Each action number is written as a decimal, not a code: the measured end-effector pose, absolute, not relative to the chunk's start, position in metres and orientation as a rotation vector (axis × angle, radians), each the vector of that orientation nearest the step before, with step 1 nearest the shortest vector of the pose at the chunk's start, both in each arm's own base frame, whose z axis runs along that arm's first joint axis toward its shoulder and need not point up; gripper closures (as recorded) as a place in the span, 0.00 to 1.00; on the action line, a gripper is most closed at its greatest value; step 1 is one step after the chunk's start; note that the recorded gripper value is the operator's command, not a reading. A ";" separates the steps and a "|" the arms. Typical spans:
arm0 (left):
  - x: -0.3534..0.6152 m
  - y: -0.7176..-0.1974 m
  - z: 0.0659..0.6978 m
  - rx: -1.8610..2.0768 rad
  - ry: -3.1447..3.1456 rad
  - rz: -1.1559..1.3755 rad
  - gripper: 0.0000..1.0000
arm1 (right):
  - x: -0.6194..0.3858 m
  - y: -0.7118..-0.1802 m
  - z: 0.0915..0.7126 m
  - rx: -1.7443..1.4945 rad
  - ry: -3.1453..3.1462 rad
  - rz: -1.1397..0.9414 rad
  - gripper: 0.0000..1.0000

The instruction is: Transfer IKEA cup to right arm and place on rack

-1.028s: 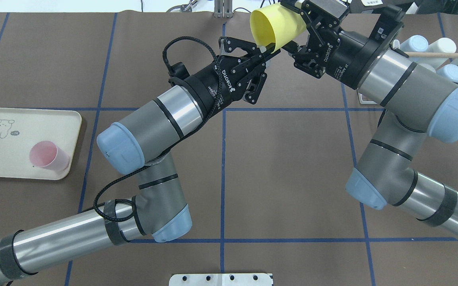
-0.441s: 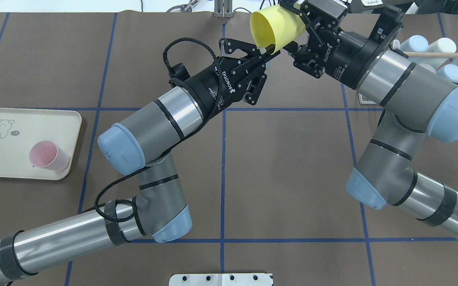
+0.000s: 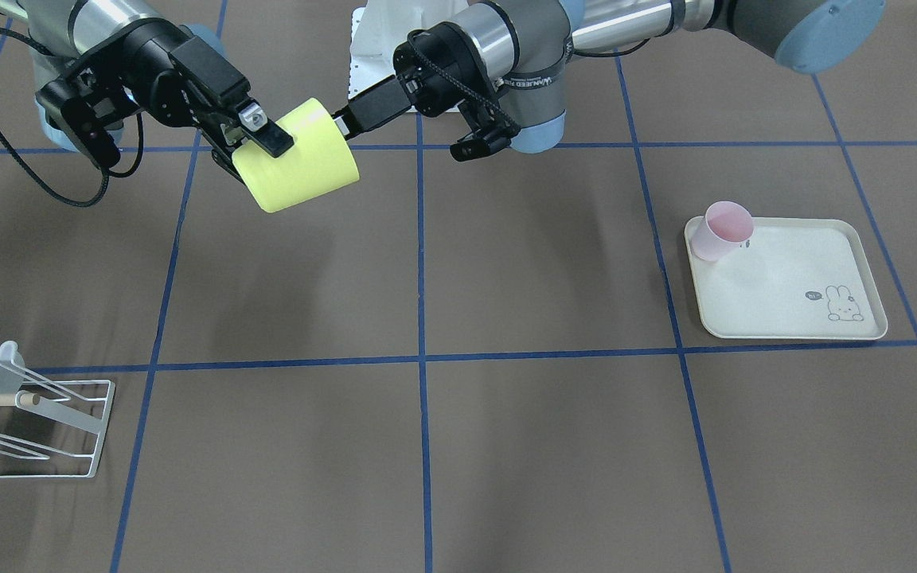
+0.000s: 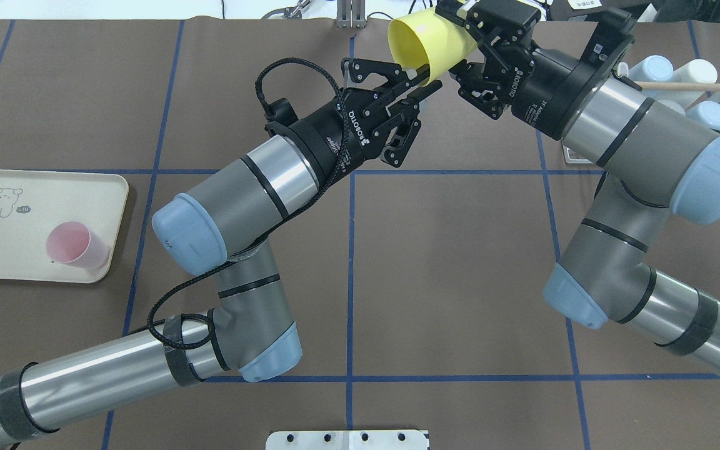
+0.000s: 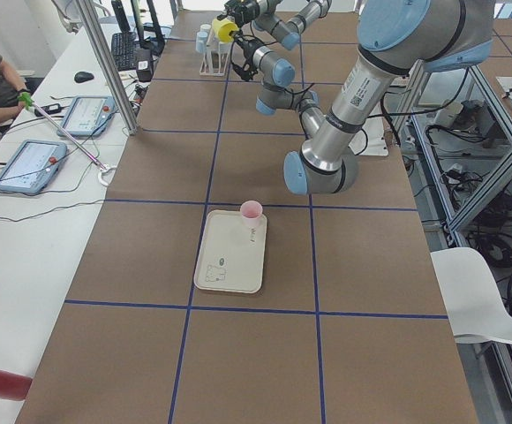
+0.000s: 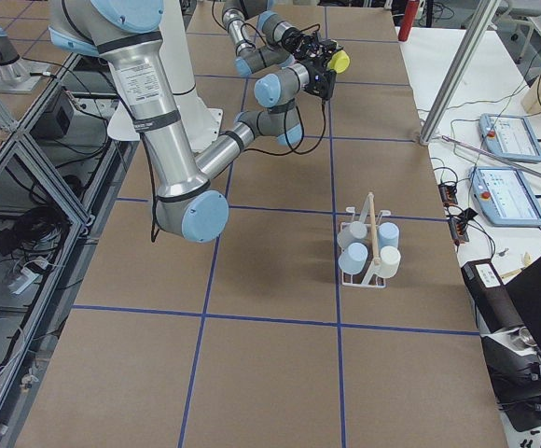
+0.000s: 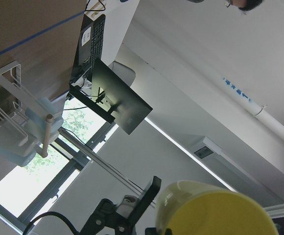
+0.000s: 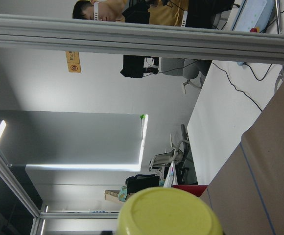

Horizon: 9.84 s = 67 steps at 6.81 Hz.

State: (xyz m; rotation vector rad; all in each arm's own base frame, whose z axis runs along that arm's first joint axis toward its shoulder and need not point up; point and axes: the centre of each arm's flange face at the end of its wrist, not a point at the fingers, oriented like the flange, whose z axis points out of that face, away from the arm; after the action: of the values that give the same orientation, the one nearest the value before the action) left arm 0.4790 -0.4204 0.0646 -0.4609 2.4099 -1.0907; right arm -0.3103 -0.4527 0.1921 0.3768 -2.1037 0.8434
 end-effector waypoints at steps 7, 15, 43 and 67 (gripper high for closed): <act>0.458 -0.425 0.073 -0.174 2.395 -0.992 0.00 | -0.290 -0.504 0.233 0.700 -1.767 0.890 1.00; 0.406 -0.466 0.123 0.319 1.926 -0.870 0.00 | -0.215 -0.537 0.383 1.074 -0.591 0.648 1.00; 0.285 -0.406 0.337 0.394 1.026 0.004 0.00 | -0.231 -0.421 0.300 0.811 -0.974 0.432 0.00; 0.268 -0.453 0.502 0.181 0.728 0.458 0.80 | -0.249 -0.416 0.278 0.688 -1.129 0.433 0.00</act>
State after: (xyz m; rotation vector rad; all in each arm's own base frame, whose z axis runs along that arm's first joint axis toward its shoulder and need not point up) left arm 0.2677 -0.4530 0.5017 0.1813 0.7277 0.4584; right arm -0.2491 -0.4155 0.2777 0.6882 -1.1286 0.4335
